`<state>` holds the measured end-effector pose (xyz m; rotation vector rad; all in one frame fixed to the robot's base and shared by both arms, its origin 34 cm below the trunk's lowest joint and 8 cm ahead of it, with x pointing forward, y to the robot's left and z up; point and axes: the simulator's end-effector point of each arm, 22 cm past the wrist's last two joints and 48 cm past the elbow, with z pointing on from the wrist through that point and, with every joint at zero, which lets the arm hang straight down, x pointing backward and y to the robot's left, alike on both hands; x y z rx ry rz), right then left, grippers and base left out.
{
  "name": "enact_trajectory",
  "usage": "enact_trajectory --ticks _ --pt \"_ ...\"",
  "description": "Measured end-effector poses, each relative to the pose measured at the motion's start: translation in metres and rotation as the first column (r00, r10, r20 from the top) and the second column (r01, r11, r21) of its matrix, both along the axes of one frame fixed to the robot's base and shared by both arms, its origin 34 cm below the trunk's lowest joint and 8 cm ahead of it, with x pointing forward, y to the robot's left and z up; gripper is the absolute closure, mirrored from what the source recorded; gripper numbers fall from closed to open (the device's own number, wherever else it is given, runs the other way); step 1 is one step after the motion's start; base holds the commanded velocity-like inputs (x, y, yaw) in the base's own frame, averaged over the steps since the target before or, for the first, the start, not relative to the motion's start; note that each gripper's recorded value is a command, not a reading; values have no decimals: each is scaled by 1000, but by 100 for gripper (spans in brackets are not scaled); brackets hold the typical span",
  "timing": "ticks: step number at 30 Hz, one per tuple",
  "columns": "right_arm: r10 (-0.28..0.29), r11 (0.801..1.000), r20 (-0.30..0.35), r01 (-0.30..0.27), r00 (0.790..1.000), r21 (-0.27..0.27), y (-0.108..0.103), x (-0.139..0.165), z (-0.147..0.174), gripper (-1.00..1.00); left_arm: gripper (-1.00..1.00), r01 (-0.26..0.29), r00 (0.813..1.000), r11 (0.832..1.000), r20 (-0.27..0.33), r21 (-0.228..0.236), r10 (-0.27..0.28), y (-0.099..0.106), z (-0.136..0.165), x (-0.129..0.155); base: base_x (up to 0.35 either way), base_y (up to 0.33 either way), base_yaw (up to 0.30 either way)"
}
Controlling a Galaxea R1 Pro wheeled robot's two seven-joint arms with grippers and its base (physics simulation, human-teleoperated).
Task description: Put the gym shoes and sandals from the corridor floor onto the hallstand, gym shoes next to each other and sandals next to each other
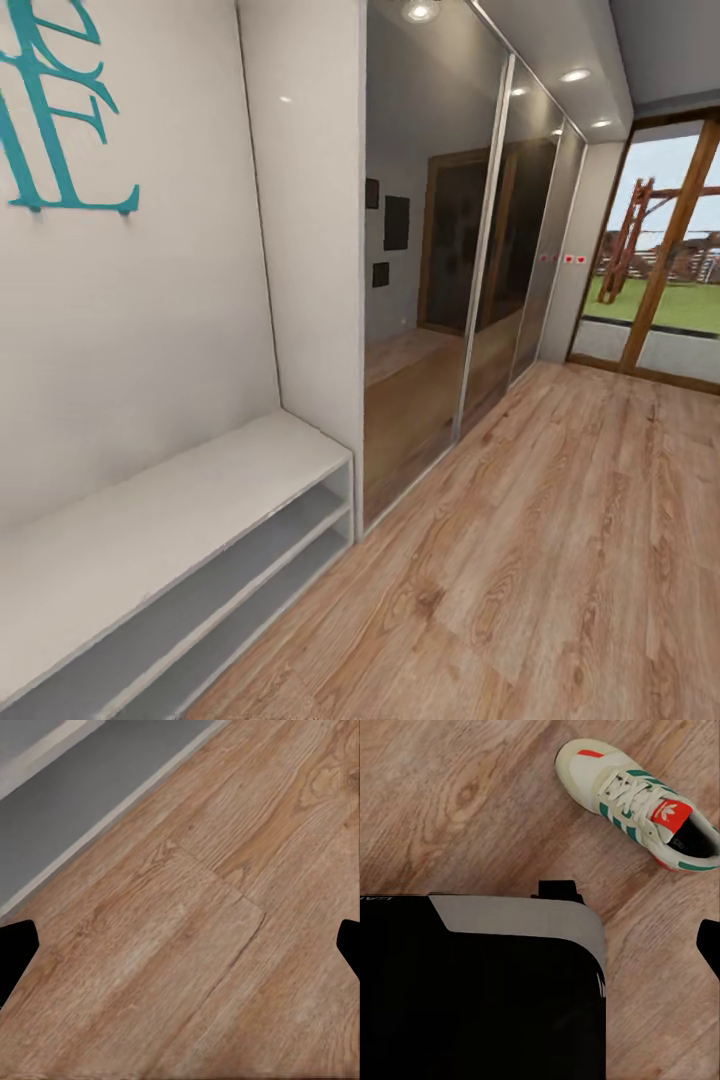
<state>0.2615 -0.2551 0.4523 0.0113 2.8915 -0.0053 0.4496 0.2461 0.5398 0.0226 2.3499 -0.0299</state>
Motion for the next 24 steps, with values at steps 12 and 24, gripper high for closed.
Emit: enact_trajectory --ticks 12,24 --pt "0 1000 7 0 1000 0 0 2 1 -100 -100 -2 1000 1000 5 1 2 1 2 1 -19 0 289" --pt "0 1000 15 0 1000 1 0 6 2 -100 -100 -4 1000 1000 12 0 4 1 4 3 0 0 289"
